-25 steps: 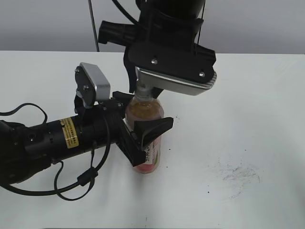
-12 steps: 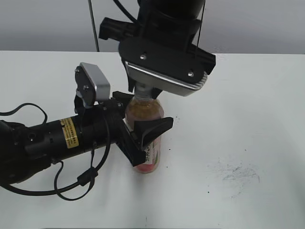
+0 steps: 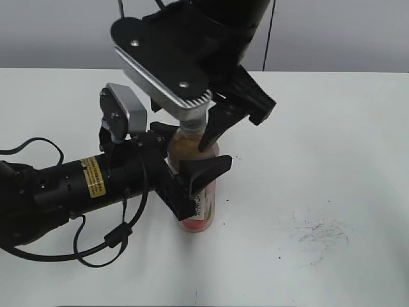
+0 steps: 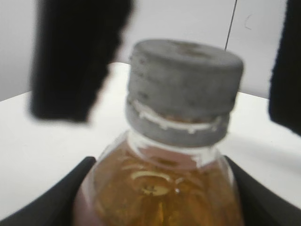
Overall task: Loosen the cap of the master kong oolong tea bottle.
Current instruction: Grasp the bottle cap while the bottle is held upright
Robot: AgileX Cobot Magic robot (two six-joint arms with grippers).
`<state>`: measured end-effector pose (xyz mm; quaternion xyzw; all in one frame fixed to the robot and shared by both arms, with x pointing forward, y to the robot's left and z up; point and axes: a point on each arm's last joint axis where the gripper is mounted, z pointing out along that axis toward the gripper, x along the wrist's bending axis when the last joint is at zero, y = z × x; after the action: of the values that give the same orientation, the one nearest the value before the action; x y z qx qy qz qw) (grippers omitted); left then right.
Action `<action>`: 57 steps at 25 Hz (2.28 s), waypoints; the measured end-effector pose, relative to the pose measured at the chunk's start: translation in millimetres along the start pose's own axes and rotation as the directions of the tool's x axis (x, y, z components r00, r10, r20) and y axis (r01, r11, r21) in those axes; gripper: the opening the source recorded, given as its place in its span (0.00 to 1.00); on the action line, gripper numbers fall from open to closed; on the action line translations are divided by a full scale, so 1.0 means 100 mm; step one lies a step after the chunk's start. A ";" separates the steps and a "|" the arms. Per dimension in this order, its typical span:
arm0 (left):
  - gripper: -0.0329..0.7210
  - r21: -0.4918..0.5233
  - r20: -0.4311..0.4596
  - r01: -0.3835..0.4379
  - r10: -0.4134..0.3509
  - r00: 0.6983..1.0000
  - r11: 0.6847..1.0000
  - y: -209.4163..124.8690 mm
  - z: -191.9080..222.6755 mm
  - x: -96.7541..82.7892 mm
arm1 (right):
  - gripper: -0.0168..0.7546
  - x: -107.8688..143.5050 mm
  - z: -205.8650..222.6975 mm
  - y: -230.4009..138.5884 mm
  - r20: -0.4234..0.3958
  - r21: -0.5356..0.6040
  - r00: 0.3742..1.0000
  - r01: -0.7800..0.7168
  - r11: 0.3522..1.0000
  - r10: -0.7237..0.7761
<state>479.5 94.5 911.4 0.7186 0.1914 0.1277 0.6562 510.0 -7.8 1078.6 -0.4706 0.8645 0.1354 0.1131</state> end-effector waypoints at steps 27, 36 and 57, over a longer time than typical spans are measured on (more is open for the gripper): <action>0.64 -0.001 -0.002 0.001 -0.001 1.000 1.000 0.00 0.00 0.00 | 0.59 0.01 0.00 -0.07 0.071 -0.013 -0.342 -0.940 -0.342 0.937; 0.64 -0.001 -0.004 0.002 -0.002 1.000 1.000 0.00 0.00 0.00 | 0.38 0.01 0.00 -0.07 0.073 0.009 -0.055 -0.998 -0.056 0.996; 0.64 -0.001 0.003 -0.005 0.005 1.000 1.000 0.00 0.00 0.00 | 0.38 -0.01 -0.04 -0.05 -0.036 0.054 0.937 0.348 0.936 -0.347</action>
<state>479.2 94.4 911.5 0.7189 0.1886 0.1282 0.6566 514.8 -11.2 1081.5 -0.6141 0.7728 0.0813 0.1382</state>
